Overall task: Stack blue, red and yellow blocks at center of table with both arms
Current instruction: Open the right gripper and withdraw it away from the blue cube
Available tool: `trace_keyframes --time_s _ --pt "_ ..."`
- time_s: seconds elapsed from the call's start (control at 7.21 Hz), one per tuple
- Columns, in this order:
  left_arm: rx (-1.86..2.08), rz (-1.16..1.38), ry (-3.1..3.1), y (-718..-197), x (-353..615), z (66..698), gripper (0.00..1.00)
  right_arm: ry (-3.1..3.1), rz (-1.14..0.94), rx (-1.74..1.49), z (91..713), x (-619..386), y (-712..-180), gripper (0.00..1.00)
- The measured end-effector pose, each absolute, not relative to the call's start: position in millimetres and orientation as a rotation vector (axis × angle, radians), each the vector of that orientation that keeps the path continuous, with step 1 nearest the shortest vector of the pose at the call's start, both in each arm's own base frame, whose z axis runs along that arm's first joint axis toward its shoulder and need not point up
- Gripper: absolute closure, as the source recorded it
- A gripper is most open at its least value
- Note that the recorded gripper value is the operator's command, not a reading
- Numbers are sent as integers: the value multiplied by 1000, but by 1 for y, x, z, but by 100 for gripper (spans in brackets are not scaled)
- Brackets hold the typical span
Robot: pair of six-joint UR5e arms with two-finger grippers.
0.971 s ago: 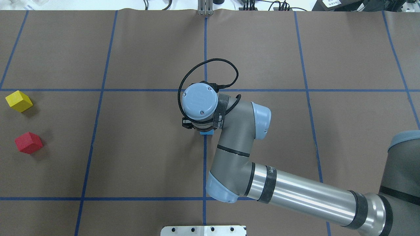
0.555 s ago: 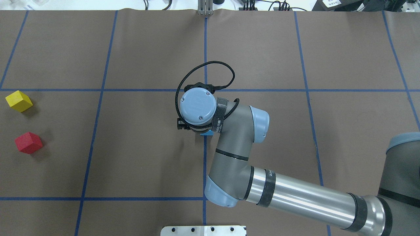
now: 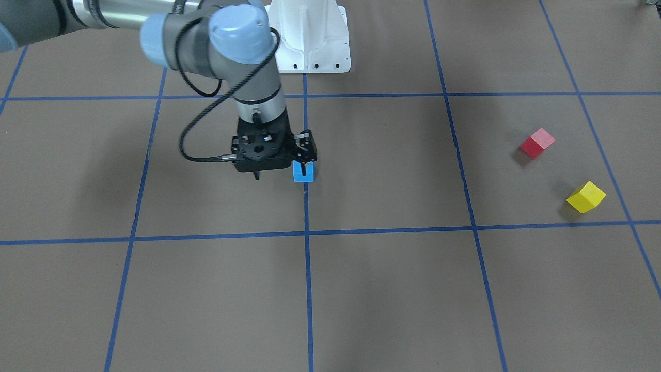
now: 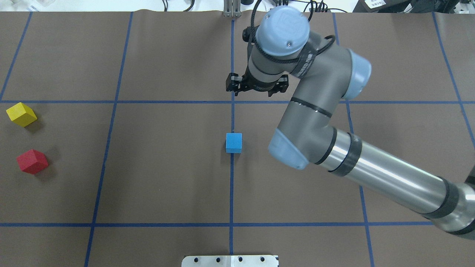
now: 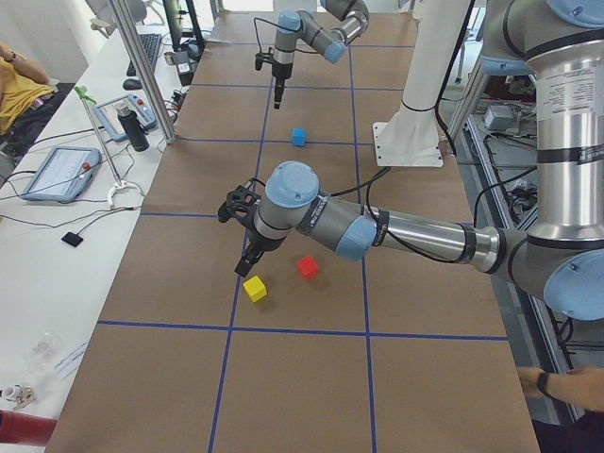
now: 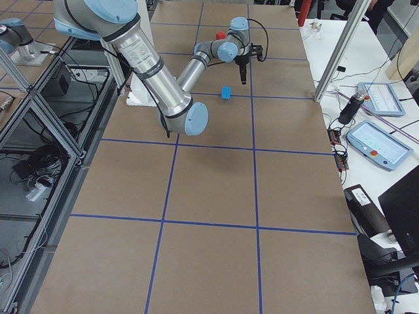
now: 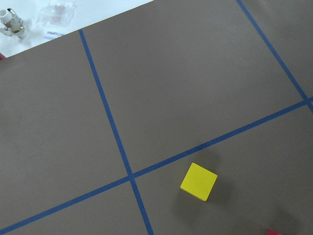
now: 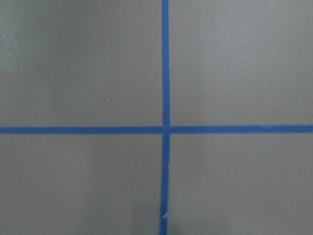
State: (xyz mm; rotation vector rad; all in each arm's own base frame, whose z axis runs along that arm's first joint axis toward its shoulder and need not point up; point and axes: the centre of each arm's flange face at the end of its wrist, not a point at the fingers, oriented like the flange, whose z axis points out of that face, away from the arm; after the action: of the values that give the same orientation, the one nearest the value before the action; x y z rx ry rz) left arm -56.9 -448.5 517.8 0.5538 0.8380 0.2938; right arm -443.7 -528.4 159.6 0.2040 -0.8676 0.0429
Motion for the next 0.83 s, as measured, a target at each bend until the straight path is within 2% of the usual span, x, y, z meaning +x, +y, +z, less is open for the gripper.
trace_keyframes --time_s 0.42,0.83 --pt "526 405 902 -446 -9 518 0 -819 -111 280 258 -252 -579 0" --pt "510 556 878 -432 59 530 0 -778 -293 315 384 -92 -574 0"
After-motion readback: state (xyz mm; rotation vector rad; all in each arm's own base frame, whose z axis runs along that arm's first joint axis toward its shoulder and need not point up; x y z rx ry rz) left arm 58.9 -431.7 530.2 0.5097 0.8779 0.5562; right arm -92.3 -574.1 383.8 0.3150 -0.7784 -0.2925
